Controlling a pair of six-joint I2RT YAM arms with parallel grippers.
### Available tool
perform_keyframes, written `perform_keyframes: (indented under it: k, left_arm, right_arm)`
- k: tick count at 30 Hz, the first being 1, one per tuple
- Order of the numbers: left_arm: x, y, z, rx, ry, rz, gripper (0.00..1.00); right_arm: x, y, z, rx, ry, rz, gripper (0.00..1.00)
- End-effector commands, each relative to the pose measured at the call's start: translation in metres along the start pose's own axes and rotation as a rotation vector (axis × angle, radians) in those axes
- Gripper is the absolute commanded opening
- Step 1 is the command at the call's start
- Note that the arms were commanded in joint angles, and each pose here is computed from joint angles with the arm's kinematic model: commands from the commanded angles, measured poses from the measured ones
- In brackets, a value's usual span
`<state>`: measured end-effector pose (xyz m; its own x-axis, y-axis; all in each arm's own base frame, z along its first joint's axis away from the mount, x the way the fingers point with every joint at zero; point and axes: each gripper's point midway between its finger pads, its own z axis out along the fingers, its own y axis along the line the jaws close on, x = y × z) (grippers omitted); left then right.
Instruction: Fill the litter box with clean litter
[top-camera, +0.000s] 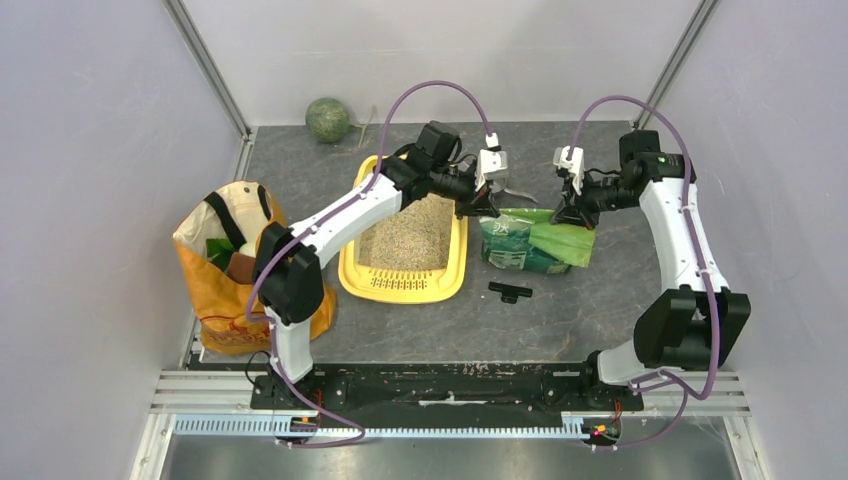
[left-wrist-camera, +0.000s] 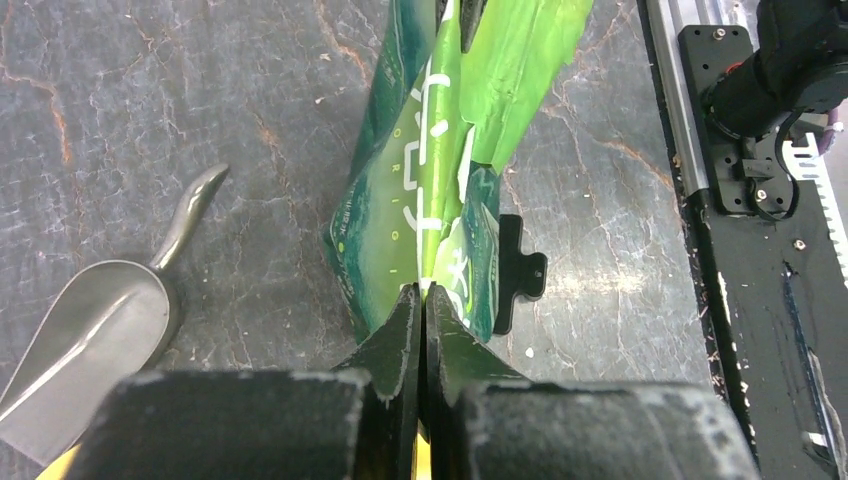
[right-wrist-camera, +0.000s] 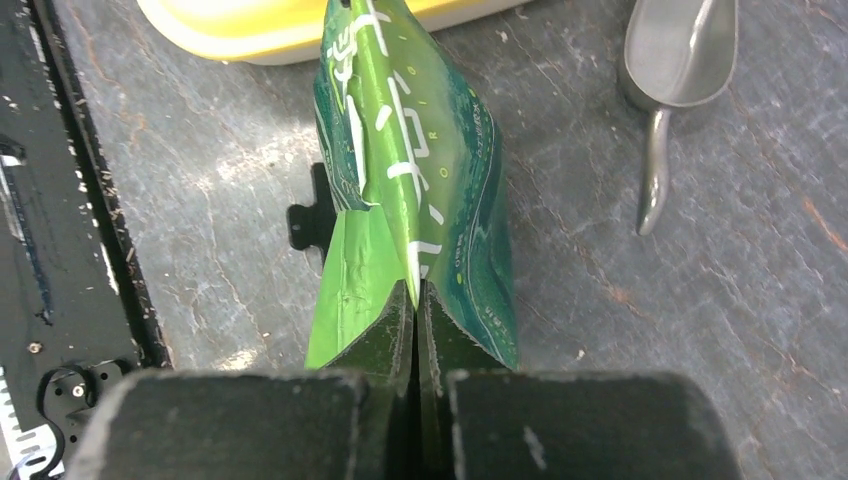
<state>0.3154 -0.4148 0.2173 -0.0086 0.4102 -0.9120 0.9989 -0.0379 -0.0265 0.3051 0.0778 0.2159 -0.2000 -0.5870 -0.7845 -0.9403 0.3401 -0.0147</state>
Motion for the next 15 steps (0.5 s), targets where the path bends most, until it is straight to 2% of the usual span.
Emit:
perform_keyframes:
  k: [1,4,7,15]
  left_arm:
    - [-0.003,0.014,-0.033,-0.059,0.014,0.020,0.02]
    - [0.017,0.026,-0.034,-0.081,0.047,-0.032,0.02]
    - [0.032,0.028,-0.035,-0.081,0.088,-0.025,0.02]
    - [0.011,0.037,-0.050,-0.145,0.066,0.045,0.02]
  right_arm:
    - [0.006,-0.007,-0.001,0.001,-0.001,-0.007,0.00]
    - [0.003,-0.009,0.018,-0.013,-0.007,0.004,0.00]
    - [0.003,-0.020,0.027,0.032,-0.006,-0.025,0.00]
    - [-0.043,-0.036,0.019,0.071,-0.077,-0.056,0.00]
